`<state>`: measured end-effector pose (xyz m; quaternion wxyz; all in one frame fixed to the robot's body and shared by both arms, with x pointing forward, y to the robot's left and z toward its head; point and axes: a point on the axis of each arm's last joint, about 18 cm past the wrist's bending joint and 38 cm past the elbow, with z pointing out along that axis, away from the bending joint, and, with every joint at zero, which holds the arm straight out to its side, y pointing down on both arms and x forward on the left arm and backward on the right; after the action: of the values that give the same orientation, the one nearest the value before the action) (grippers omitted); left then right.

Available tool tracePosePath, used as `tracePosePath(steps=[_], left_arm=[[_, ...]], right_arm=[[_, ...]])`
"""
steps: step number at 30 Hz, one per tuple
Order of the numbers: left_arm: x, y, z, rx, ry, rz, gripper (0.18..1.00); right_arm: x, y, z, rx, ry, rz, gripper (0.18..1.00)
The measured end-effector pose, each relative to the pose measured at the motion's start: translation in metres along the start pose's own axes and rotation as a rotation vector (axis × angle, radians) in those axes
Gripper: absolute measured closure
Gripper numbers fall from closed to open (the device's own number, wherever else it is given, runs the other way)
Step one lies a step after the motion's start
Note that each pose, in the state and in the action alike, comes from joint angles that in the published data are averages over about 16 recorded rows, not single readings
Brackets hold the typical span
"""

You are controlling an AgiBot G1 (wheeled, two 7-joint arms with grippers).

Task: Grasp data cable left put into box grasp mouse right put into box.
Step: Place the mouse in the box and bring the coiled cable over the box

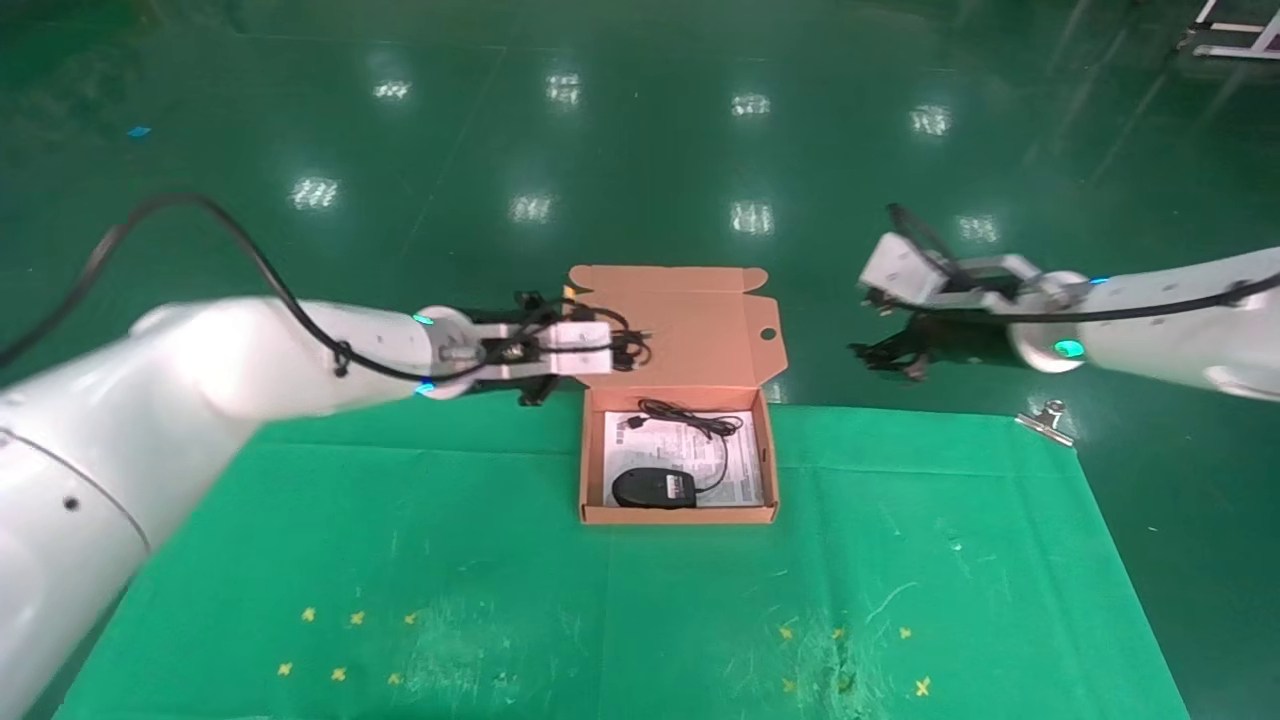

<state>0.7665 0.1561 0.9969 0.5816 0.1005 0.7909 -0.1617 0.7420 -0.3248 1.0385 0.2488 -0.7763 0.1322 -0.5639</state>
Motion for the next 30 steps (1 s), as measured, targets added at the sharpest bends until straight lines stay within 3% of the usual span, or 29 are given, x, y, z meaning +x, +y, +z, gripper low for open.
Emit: tracePosePath(steps=[12,18,30], left_arm=[[0.048,-0.032,0.017,0.143,0.064,0.035,0.924],[0.062,-0.04,0.019,0.185,0.101,0.036,0.924],[0.07,-0.044,0.019,0.21,0.126,0.023,0.906]], right_arm=[[0.017,0.027,-0.031,-0.009,0.04,-0.007,0.329],[0.019,0.03,-0.037,-0.009,0.046,-0.025,0.246],[0.019,0.032,-0.041,-0.012,0.049,-0.048,0.181]])
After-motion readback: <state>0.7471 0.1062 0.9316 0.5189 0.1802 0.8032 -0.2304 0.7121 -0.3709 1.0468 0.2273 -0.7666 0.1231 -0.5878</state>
